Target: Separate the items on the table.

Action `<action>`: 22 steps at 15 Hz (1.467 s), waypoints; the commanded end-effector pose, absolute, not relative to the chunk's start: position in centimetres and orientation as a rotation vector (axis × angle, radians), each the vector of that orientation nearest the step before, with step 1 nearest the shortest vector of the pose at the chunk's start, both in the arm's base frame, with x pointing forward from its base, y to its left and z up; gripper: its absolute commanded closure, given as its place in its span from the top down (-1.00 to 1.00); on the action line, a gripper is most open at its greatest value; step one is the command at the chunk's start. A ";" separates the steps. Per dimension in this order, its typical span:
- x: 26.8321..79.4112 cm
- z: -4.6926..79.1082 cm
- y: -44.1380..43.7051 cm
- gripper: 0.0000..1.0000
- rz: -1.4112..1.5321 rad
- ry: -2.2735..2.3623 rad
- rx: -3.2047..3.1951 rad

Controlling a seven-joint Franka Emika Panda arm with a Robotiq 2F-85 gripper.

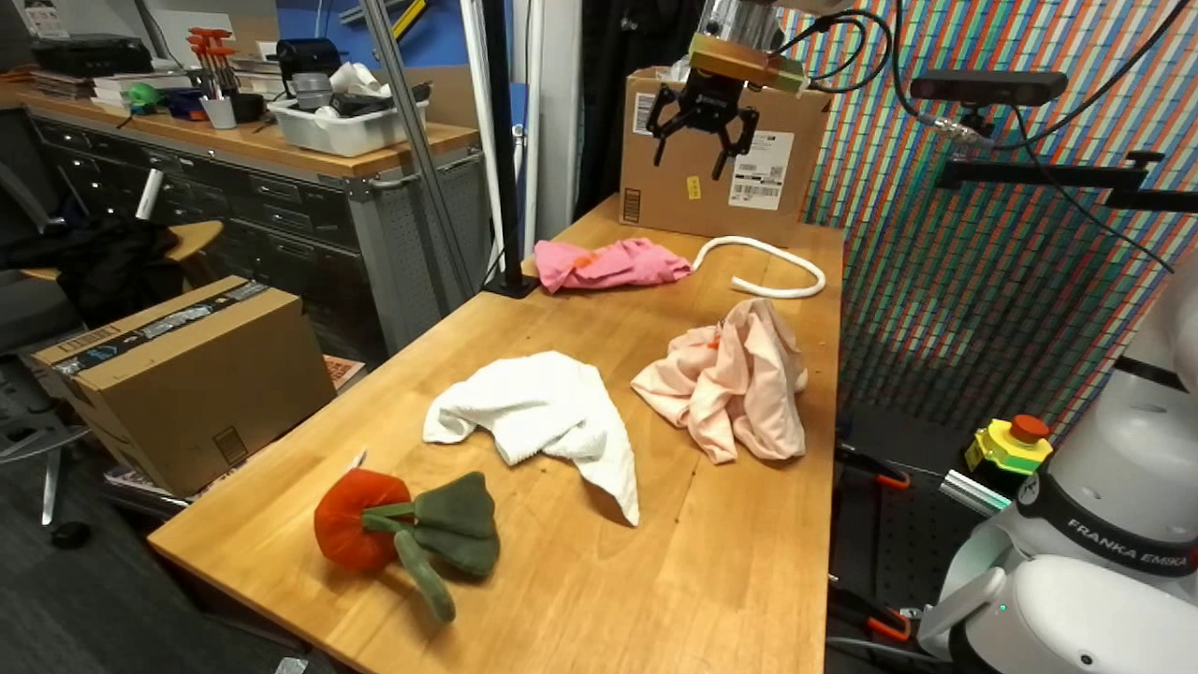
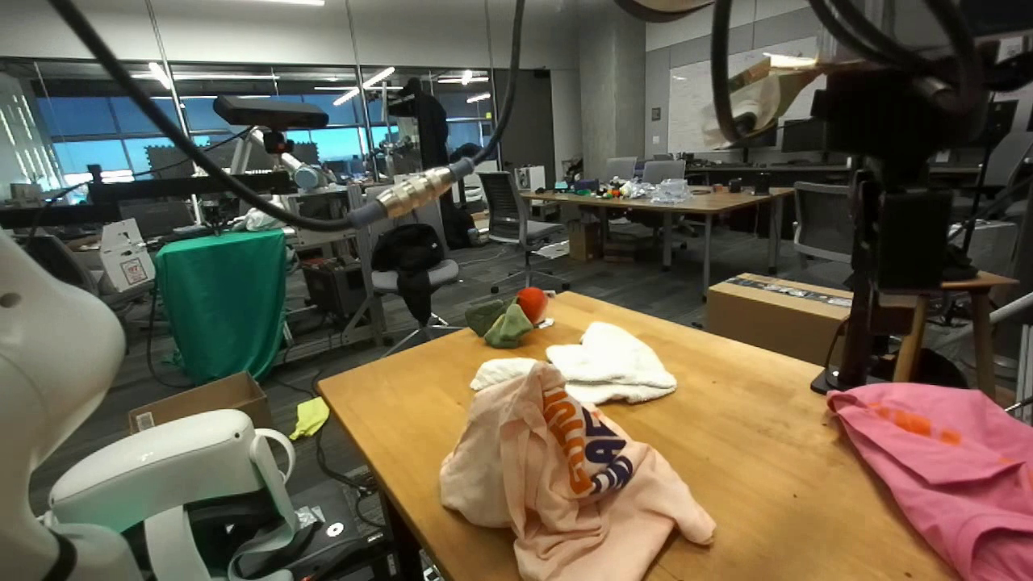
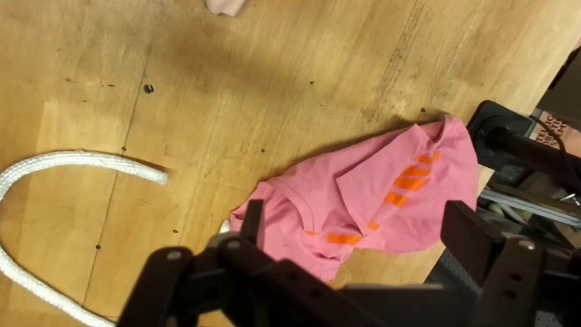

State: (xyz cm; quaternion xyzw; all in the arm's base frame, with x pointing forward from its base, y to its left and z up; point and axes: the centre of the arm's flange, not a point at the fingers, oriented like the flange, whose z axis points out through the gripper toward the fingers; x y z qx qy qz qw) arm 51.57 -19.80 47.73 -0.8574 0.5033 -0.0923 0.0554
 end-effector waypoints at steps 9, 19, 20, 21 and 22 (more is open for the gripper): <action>60.3 41.3 -25.4 1.00 -0.234 1.589 -2.649; 60.3 35.2 -26.8 1.00 -0.144 1.630 -2.667; 60.1 34.7 -26.7 1.00 -0.136 1.625 -2.670; 59.9 34.2 -26.6 1.00 -0.127 1.623 -2.672; 59.9 34.0 -26.6 1.00 -0.122 1.617 -2.674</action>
